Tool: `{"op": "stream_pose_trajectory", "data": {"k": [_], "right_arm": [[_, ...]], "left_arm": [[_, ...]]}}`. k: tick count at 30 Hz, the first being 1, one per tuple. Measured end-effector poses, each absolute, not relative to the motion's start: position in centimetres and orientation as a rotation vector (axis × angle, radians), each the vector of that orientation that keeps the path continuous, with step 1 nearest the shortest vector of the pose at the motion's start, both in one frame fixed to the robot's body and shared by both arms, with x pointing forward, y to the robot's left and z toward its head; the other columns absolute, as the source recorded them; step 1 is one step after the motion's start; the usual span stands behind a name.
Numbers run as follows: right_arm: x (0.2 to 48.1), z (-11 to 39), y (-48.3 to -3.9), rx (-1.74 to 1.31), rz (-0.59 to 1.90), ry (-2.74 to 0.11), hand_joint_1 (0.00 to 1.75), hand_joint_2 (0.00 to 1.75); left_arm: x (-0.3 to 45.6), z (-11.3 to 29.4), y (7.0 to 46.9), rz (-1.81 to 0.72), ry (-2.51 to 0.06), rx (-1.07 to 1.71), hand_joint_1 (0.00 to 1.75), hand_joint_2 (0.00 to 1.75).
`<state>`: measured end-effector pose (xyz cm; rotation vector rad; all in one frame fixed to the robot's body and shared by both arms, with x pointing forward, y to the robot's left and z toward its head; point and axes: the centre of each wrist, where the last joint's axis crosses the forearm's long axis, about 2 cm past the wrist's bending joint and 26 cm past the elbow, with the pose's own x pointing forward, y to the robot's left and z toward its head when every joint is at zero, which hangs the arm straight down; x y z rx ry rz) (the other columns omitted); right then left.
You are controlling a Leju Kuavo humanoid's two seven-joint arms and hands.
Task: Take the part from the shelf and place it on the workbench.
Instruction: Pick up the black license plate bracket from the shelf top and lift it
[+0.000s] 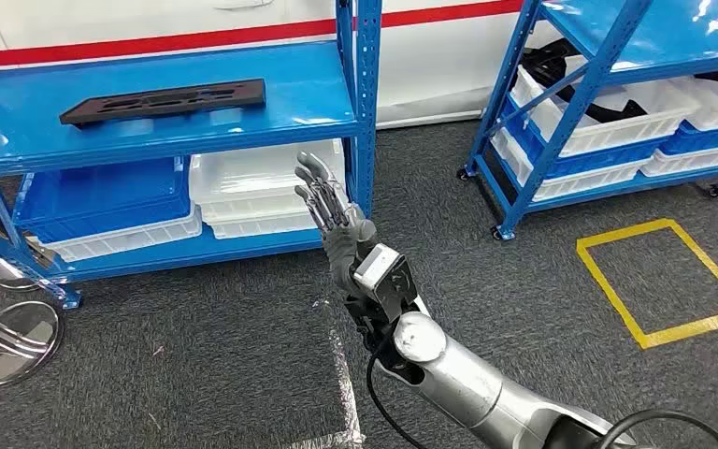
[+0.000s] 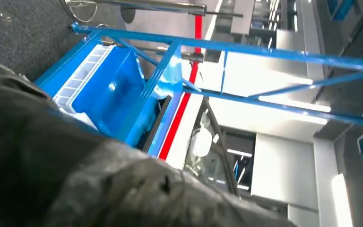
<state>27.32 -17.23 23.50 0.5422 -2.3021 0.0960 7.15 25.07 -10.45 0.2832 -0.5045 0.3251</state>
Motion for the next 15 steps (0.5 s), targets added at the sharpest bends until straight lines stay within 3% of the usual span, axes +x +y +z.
{"op": "stream_pose_trajectory", "data": {"k": [15], "right_arm": [[27.16, 23.86, -16.96, 0.539, 0.126, -2.295, 0.0, 0.0]], "left_arm": [[7.01, -10.47, 25.01, 0.311, -0.494, 0.284, 0.0, 0.0]]}}
